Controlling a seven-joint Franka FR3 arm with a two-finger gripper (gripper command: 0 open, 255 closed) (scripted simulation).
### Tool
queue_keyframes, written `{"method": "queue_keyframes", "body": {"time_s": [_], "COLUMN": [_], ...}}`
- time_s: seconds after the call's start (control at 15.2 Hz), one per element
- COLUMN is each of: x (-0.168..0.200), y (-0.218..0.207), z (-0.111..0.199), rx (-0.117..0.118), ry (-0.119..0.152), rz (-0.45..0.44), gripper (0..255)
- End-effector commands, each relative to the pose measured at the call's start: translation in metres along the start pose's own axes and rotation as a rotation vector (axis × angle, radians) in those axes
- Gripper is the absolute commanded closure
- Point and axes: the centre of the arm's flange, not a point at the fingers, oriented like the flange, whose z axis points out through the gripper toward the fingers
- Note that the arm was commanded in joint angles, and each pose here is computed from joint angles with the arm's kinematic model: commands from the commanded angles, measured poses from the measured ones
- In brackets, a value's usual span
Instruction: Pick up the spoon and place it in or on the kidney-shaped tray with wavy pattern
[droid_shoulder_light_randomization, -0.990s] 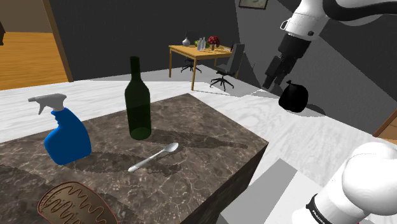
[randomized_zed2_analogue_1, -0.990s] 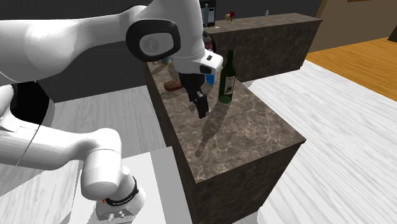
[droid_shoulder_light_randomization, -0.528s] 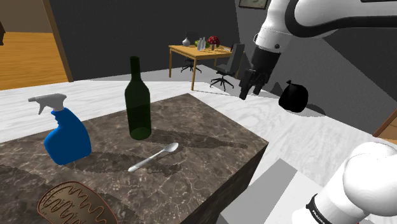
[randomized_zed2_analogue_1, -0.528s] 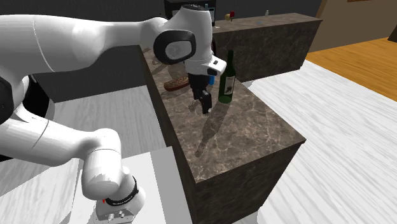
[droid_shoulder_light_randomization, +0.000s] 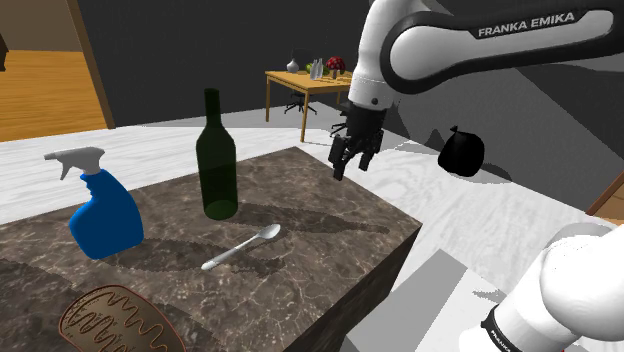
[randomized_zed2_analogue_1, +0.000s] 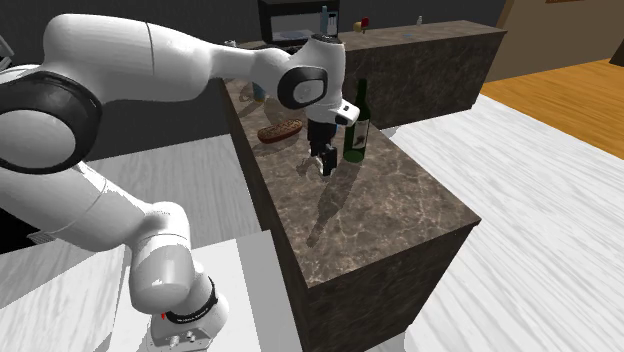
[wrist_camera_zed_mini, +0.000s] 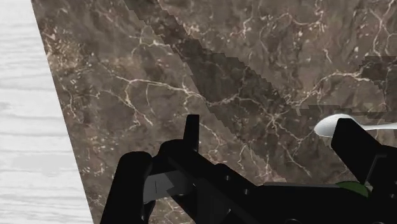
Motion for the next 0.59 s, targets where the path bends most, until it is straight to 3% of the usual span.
{"method": "queue_keyframes", "body": {"time_s": [0.0, 0.53], "x": [0.014, 0.066], "y": [-0.02, -0.091], "z": [0.015, 0.082], "rx": [0.001, 0.002], "ry": [-0.018, -0.092], "rz": [0.003, 0.011], "gripper": [0, 0]}}
